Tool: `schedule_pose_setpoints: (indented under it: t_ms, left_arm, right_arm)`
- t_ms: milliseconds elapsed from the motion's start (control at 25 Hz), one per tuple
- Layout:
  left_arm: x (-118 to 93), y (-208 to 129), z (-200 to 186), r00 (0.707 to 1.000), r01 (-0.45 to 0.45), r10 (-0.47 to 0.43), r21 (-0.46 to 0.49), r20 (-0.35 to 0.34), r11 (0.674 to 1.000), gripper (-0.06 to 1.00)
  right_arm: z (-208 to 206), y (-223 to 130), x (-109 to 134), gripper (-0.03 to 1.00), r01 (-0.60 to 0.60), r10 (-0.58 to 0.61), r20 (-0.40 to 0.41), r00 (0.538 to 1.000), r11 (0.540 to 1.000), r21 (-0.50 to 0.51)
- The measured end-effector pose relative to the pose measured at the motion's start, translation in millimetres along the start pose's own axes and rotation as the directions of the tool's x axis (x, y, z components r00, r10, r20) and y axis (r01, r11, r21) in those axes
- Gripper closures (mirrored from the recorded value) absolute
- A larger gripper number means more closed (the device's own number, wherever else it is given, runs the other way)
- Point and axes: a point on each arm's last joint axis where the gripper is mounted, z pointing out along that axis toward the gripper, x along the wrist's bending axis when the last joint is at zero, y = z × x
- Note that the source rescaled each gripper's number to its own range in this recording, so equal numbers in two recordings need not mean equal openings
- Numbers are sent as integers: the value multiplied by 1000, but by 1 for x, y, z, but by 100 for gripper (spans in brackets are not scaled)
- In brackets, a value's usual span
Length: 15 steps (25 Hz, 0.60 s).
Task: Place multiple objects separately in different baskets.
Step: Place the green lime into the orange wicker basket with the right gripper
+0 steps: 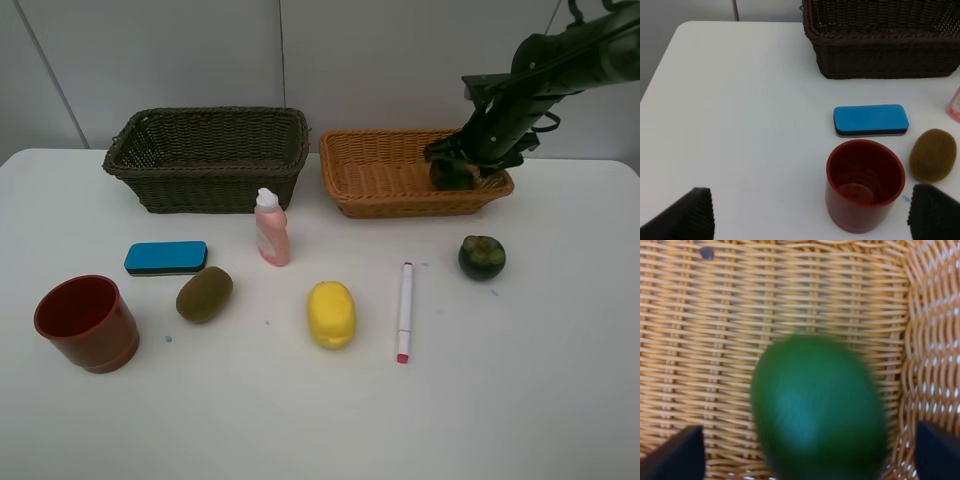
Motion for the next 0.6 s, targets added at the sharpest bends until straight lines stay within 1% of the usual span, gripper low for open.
schedule_pose_setpoints:
  t_ms: [80, 160, 600]
  left_arm:
    - [0, 0, 0, 1000, 0, 0, 0, 0, 1000, -5]
    - [0, 0, 0, 1000, 0, 0, 0, 0, 1000, -5]
    - [0, 0, 0, 1000, 0, 0, 0, 0, 1000, -5]
  right_arm:
    - [0, 0, 0, 0, -2, 2, -1, 1000, 1000, 1]
    - [0, 0, 0, -2, -2, 2, -1, 1000, 1000, 1]
    - [0, 0, 0, -3, -6, 6, -4, 1000, 1000, 1]
